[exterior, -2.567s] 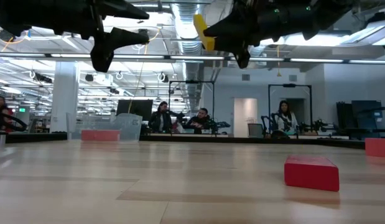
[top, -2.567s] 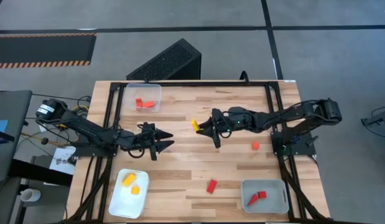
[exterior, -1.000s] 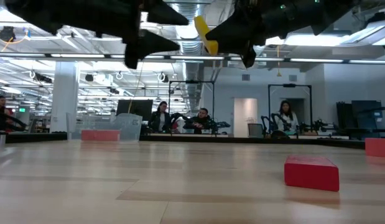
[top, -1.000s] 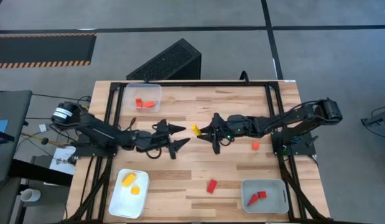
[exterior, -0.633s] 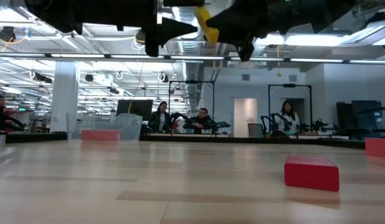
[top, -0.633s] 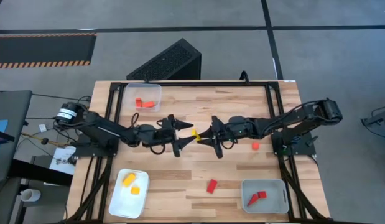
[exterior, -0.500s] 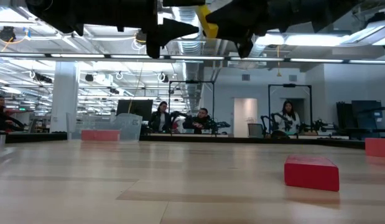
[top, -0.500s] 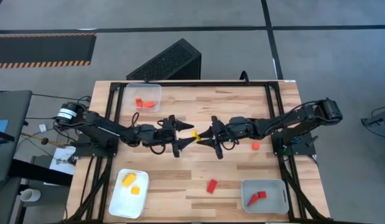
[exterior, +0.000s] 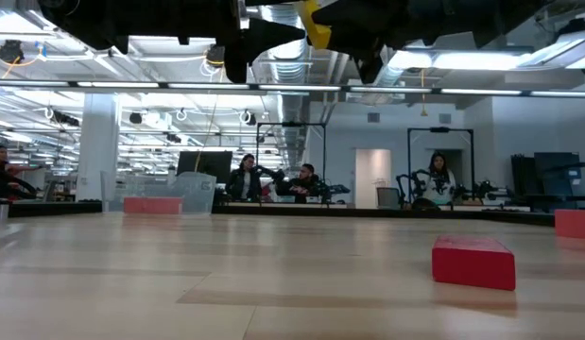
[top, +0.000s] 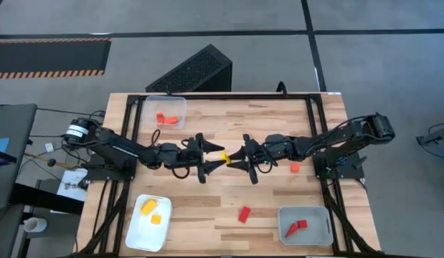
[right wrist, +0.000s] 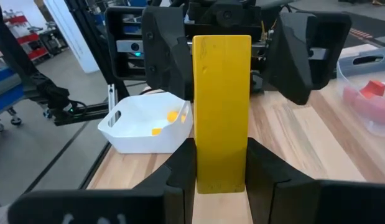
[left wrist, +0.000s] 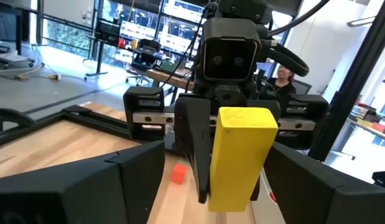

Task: Sort & place blocks by color
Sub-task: Put the yellow block into the white bin

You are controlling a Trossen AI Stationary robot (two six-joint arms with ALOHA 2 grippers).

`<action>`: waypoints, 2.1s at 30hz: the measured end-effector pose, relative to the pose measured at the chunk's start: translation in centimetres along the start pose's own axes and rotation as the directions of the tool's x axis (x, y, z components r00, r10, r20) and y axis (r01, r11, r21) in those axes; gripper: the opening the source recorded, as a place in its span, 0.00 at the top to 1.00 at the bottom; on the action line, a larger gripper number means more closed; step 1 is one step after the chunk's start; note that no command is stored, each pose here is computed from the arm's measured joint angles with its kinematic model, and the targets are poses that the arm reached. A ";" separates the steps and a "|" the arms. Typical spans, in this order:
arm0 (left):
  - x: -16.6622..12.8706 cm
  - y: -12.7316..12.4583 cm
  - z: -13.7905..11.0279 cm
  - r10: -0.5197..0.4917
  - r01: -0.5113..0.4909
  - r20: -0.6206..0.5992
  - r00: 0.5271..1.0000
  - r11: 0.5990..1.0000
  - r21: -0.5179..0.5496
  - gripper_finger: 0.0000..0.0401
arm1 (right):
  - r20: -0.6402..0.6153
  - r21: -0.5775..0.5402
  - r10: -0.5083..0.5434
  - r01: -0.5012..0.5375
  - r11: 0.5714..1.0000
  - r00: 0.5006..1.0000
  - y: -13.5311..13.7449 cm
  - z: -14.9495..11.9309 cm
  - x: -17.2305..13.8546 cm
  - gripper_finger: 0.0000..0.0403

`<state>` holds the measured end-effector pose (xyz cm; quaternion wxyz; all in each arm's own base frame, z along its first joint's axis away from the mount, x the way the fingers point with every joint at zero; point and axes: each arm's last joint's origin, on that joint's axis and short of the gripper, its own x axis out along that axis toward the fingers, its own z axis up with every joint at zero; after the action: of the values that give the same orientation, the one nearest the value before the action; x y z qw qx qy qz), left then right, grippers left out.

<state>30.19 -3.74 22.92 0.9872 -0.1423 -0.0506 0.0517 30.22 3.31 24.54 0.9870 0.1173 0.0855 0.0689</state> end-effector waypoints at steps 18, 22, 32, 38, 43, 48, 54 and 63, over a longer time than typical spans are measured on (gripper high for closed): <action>0.0 0.0 0.1 0.006 -0.006 0.007 1.000 0.999 -0.045 0.46 | 0.018 -0.126 -0.009 0.011 0.992 1.000 -0.2 0.2 0.0 0.73; 0.0 0.1 -0.1 0.044 -0.044 -0.001 0.999 0.999 -0.028 0.39 | 0.008 -0.130 -0.014 0.015 0.991 1.000 -0.3 0.1 0.0 0.73; 0.0 0.2 -0.2 0.063 -0.063 -0.010 0.998 0.998 -0.014 0.23 | -0.029 -0.110 -0.036 0.033 0.993 0.999 0.0 -0.4 0.0 0.73; -0.1 0.0 -0.2 0.050 -0.050 -0.003 0.999 0.998 0.025 0.20 | -0.019 -0.112 -0.025 0.023 0.993 1.000 0.4 -0.3 0.0 0.73; -0.3 -0.7 -0.3 0.063 -0.064 0.013 0.998 0.992 0.107 0.19 | -0.019 -0.112 -0.011 0.009 0.994 1.000 0.4 -0.3 0.0 0.73; -0.5 -1.1 -0.4 0.080 -0.082 0.015 0.997 0.989 0.122 0.17 | -0.015 -0.113 0.002 -0.004 0.994 1.000 0.5 -0.3 0.0 0.73; -0.5 -1.7 0.5 -0.051 0.047 0.079 0.996 0.997 0.055 0.15 | 0.013 -0.143 0.051 -0.048 0.989 0.999 1.2 -0.1 0.0 0.73; -0.7 -2.5 0.9 -0.160 0.157 0.121 0.980 0.987 0.031 0.15 | 0.099 -0.170 0.100 -0.082 0.982 0.990 2.1 0.7 0.0 0.73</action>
<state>29.58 -5.96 24.47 0.9846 -0.1238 -0.1221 -0.0180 30.05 5.22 25.73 0.9923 0.0421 0.0208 0.1143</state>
